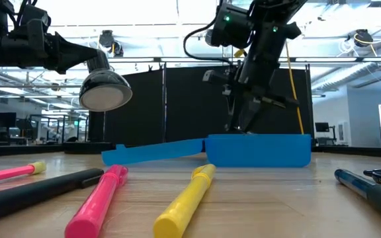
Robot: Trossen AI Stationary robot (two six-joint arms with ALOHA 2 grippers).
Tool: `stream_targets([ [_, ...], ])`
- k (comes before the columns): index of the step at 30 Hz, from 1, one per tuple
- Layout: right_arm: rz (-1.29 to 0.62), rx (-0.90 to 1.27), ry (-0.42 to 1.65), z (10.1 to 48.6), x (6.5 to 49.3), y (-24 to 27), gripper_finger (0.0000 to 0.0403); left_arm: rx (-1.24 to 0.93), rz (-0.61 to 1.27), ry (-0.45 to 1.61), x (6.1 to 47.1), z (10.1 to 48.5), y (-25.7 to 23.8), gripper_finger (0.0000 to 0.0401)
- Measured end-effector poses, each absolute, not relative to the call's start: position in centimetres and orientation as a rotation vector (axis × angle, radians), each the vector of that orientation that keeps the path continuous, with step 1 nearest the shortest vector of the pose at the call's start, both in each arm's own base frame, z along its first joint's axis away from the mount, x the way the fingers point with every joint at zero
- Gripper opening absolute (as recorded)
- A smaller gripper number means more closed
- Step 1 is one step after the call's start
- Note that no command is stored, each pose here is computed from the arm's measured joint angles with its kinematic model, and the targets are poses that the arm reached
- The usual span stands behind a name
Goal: Pick & place school supplies into a supply box
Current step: Put the scissors into the supply box
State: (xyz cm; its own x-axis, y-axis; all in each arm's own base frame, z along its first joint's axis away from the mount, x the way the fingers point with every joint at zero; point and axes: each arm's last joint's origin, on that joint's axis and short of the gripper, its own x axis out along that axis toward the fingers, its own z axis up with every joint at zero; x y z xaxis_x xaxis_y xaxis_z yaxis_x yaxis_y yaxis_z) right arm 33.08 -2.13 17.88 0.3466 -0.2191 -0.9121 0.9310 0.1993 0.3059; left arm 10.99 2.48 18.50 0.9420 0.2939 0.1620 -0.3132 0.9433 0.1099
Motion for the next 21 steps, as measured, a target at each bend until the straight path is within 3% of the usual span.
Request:
stream_targets([
  [21, -1.034, 1.041, 1.005, 13.7, 33.7, -2.2, 0.0090, 0.166, 0.317, -0.143, 11.0, 18.5, 2.5, 0.0047],
])
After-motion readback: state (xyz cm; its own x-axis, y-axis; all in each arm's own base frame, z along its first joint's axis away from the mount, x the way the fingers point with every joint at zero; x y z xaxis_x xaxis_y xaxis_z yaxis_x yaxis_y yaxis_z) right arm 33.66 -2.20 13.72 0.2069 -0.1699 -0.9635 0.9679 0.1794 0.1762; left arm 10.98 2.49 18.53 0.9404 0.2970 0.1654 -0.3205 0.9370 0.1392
